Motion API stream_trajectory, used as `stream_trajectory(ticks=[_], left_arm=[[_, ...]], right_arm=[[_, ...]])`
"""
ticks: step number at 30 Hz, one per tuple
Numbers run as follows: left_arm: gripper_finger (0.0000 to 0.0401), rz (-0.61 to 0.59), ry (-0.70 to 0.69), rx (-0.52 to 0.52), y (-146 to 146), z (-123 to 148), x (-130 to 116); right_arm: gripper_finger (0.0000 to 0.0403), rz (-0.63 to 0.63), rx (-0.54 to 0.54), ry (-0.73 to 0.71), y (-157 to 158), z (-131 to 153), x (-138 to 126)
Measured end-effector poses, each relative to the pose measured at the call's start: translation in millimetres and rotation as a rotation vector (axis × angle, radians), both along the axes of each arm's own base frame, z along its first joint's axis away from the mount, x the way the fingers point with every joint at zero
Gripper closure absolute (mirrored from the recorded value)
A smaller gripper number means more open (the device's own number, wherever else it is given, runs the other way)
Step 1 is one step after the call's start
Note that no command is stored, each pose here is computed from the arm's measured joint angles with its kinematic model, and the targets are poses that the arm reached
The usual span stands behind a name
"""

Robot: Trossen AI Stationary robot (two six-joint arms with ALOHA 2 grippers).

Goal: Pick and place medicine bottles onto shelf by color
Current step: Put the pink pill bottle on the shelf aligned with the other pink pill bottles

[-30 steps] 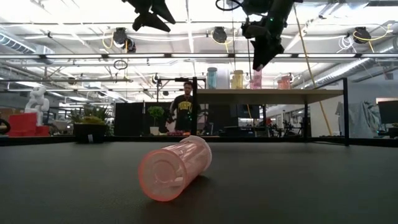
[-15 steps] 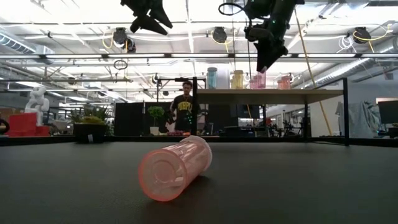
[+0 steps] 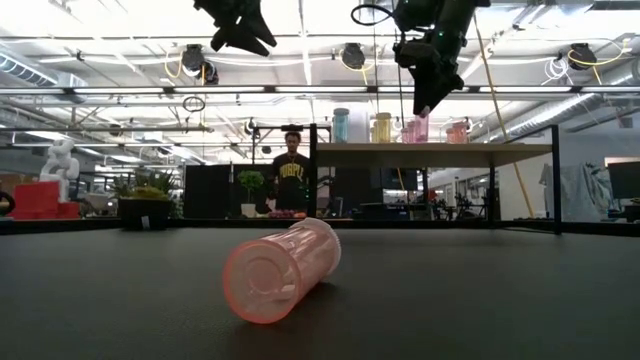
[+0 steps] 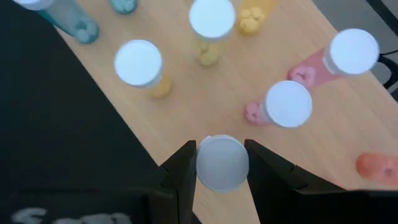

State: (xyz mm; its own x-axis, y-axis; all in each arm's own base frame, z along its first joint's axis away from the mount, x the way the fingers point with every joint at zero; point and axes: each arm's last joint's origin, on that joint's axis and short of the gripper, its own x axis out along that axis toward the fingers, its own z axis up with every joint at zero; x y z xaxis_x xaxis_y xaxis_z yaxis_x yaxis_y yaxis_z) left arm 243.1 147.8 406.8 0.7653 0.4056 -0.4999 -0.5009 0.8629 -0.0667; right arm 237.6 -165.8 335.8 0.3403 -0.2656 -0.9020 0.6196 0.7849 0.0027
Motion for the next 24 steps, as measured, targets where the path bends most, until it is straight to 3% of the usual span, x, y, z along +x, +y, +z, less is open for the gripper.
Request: stream_trajectory(ticks=[19,24], left_arm=[[0.0231,0.028,0.006,0.016,16.3,0.2,-10.7],[0.023,0.051,-0.009,0.015,20.8,1.3,-13.2]], right_arm=[[0.0286,-0.049,0.033,0.004,1.6,-12.9,1.9],[0.0266,-0.049,0.033,0.005,1.6,-12.9,1.9]])
